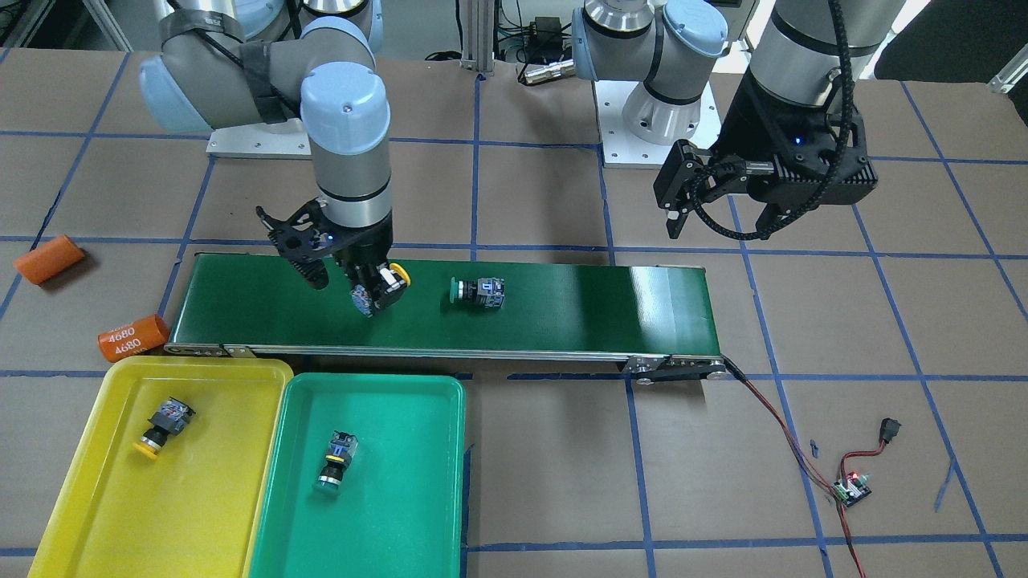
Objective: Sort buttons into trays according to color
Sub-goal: 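Carry the yellow button into the yellow tray and open the right gripper, then move the right gripper back over the belt toward the green button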
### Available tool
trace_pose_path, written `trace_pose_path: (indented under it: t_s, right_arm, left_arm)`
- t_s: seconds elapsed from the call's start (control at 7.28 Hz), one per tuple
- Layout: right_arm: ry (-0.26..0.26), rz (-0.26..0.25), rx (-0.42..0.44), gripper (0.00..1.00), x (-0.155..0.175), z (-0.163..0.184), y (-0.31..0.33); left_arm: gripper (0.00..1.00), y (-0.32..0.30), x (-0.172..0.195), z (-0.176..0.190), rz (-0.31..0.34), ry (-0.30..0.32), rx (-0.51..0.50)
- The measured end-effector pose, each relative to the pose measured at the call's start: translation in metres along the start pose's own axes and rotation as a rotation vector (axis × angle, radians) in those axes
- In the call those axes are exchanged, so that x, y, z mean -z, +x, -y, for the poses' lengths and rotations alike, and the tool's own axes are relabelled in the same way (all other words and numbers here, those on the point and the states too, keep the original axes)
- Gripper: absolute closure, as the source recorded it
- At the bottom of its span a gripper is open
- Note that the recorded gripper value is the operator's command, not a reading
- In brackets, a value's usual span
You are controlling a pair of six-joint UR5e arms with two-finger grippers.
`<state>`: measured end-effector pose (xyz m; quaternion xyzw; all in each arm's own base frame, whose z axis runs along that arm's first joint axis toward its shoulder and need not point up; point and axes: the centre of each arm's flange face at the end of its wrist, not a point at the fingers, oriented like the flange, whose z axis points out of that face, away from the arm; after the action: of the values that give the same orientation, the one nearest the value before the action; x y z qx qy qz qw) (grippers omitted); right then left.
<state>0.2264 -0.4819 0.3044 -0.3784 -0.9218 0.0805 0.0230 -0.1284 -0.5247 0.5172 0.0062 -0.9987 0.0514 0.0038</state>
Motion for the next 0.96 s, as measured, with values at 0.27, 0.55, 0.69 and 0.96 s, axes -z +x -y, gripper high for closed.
trace_pose_path:
  t_s: [0.27, 0.55, 0.69, 0.96]
  right_arm:
    - [0.050, -0.021, 0.116, 1.00, 0.007, 0.085, 0.028]
    - [0.070, -0.013, 0.209, 1.00, 0.010, 0.170, 0.055]
    - [0.072, 0.003, 0.241, 1.00, 0.002, 0.198, 0.053]
    - [0.109, 0.034, 0.280, 1.00, -0.027, 0.231, 0.037]
  left_arm:
    - [0.00, 0.000, 0.000, 0.000, -0.001, 0.001, 0.000]
    - [0.00, 0.000, 0.001, 0.000, 0.000, 0.002, 0.000]
    - [0.00, 0.000, 0.001, -0.001, 0.000, 0.002, 0.000]
    - [0.00, 0.000, 0.001, -0.001, 0.001, 0.002, 0.000]
